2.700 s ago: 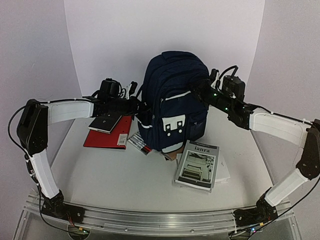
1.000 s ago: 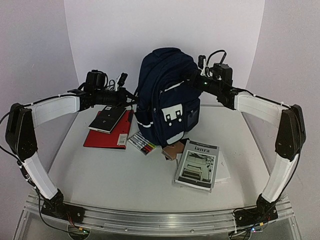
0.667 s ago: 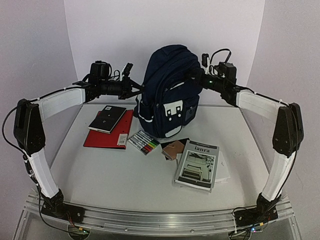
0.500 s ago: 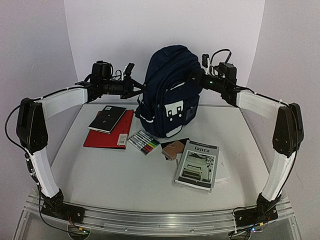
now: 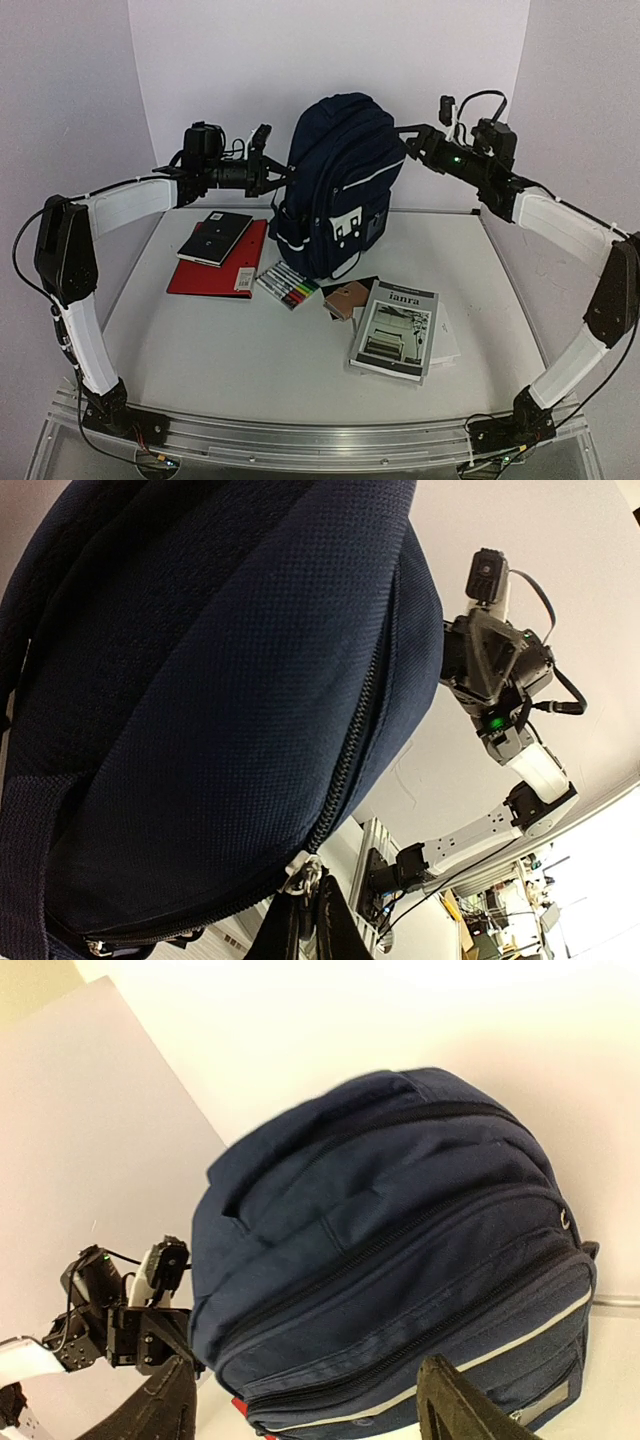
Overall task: Pack the student bag
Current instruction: Unzip the student bag at the center of the board.
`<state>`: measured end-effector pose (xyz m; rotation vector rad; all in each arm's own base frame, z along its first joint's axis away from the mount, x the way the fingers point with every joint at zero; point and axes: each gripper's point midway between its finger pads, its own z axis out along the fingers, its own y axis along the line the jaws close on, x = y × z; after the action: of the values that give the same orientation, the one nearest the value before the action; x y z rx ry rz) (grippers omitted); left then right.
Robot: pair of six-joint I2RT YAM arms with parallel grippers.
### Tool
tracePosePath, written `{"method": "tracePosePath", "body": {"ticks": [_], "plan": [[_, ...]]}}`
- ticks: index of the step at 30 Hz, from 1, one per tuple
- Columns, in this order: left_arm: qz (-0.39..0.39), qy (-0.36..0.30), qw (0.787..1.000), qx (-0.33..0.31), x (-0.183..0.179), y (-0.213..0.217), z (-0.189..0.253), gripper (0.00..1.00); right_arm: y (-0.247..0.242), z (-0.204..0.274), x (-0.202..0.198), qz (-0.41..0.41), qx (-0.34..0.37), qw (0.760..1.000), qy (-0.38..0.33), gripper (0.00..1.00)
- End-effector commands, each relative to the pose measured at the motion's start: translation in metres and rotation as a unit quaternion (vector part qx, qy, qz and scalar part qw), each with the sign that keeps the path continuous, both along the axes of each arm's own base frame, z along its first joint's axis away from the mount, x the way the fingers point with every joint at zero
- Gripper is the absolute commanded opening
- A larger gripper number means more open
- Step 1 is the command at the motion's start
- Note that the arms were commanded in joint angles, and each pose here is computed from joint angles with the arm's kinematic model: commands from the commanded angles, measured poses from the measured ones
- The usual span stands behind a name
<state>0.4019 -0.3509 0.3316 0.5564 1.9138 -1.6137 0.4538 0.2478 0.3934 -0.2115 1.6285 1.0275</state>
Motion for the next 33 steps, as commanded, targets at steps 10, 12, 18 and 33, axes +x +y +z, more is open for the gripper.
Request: {"method": "tracePosePath", "body": {"ticks": [10,12,18,33], "plan": [[-0.045,-0.035,0.998,-0.017,-0.024,0.0,0.016,0.0,0.106,-0.004,-0.086,0.132,0.007,0.989,0.062,0.71],[-0.048,-0.031,0.998,-0.012,-0.028,-0.001,0.012,0.0,0.122,-0.013,-0.089,0.145,0.007,0.986,0.077,0.71],[-0.031,-0.011,0.999,0.026,-0.032,0.005,-0.009,0.01,0.15,-0.037,-0.085,0.162,0.031,0.978,0.124,0.64],[0.056,-0.06,0.991,0.105,-0.04,0.044,-0.022,0.47,0.175,-0.06,-0.085,0.114,0.031,0.984,0.132,0.49]]}}
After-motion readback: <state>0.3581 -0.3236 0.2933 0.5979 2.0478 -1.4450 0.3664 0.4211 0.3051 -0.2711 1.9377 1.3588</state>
